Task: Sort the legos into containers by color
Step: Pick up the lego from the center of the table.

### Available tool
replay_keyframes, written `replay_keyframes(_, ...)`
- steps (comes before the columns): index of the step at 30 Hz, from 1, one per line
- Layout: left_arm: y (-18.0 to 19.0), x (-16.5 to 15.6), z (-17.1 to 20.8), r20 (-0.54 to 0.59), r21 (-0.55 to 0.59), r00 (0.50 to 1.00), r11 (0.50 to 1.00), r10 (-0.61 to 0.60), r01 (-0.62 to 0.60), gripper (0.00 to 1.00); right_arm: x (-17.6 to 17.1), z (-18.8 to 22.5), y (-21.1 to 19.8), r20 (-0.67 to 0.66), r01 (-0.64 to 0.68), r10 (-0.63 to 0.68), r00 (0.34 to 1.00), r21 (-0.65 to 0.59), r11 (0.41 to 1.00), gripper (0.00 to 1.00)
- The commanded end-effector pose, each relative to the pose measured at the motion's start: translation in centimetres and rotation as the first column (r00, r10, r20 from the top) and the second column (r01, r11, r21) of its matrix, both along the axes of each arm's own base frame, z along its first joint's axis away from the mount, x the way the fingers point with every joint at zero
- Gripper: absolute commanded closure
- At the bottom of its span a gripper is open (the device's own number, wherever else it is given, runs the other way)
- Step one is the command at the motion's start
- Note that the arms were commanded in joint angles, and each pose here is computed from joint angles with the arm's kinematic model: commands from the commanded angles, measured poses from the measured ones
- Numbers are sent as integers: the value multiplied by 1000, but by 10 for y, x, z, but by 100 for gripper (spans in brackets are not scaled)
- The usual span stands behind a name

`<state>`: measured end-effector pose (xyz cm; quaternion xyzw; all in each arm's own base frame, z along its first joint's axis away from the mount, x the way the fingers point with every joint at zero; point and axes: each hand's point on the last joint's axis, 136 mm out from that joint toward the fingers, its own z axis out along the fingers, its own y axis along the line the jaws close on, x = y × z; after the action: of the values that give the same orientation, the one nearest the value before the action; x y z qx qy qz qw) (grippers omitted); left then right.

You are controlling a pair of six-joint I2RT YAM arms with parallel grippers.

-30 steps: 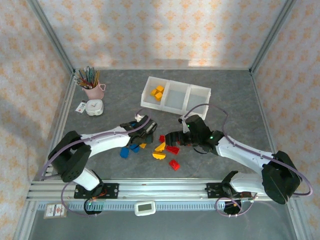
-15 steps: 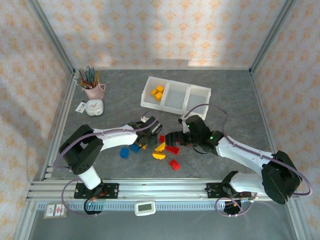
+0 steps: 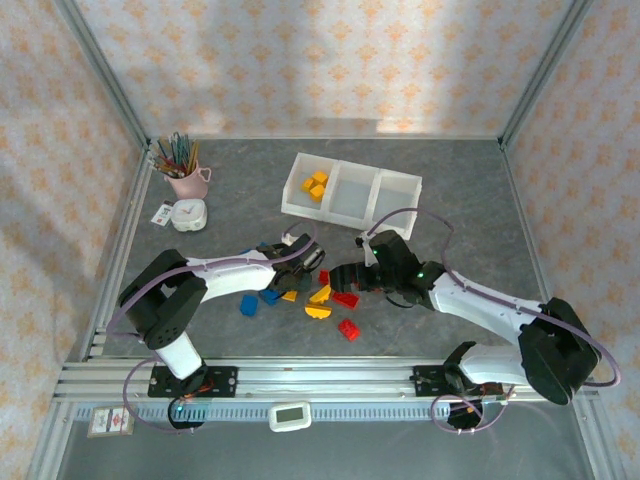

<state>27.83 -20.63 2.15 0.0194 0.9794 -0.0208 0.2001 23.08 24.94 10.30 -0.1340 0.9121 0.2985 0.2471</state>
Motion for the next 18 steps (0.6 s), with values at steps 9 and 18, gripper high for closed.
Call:
replay_keyframes(9,8,-9,-1,-13,34,1000,999,6,-6,68,6,4,2,37,5,-5,999,0,1000,0)
replay_keyframes(18,9,-2,22,52,8,998,999,34,-35,67,10,27,10,45,-6,2,999,91,996,0)
